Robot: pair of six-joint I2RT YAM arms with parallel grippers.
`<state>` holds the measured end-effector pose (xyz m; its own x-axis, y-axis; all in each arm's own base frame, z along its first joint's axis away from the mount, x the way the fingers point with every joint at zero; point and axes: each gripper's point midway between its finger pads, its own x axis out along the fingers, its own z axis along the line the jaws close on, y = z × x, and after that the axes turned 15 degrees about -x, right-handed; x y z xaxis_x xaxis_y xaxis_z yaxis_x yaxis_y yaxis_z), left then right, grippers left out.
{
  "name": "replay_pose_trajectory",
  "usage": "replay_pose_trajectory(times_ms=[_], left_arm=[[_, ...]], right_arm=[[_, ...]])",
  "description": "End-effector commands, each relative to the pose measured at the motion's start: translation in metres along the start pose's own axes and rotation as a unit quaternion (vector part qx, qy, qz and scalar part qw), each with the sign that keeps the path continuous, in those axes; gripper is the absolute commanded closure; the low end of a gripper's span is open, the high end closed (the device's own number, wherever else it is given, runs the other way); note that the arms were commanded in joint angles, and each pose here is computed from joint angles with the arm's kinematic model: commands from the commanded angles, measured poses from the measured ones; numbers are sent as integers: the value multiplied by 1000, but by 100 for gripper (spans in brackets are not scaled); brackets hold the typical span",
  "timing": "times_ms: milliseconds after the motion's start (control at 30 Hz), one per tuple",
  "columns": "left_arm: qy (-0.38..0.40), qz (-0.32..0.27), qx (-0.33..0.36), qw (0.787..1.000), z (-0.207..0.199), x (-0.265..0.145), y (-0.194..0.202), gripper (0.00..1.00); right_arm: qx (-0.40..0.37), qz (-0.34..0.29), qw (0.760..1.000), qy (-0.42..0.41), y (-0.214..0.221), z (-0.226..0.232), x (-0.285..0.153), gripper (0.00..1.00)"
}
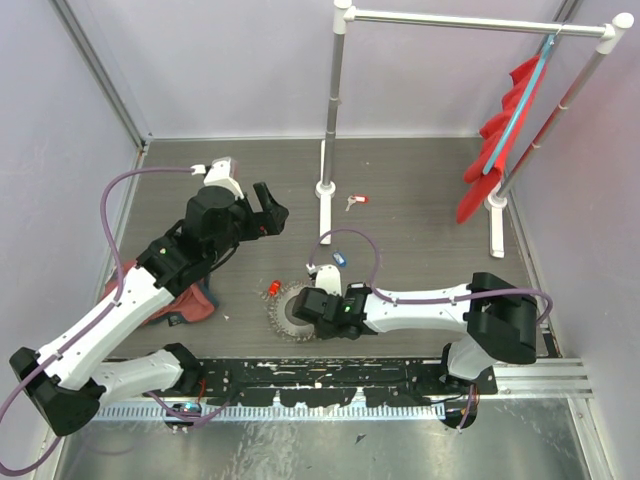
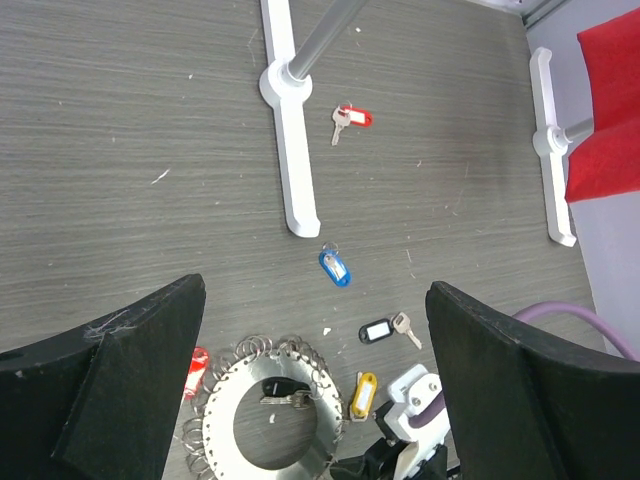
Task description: Put the keys on the keyring
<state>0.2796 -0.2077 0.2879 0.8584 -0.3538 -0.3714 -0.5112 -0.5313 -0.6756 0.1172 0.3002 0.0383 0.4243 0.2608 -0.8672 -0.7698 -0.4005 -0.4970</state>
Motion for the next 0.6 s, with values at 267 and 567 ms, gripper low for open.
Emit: replay_pose_trajectory(times_ms=[267, 567], left_arm=[[20, -10, 0, 1000, -1, -8, -3, 2], [18, -3, 4, 1000, -2, -5, -1, 2]], right_arm=[[6, -17, 1000, 1, -12, 6, -1, 82], [7, -19, 1000, 1, -13, 6, -1, 73]])
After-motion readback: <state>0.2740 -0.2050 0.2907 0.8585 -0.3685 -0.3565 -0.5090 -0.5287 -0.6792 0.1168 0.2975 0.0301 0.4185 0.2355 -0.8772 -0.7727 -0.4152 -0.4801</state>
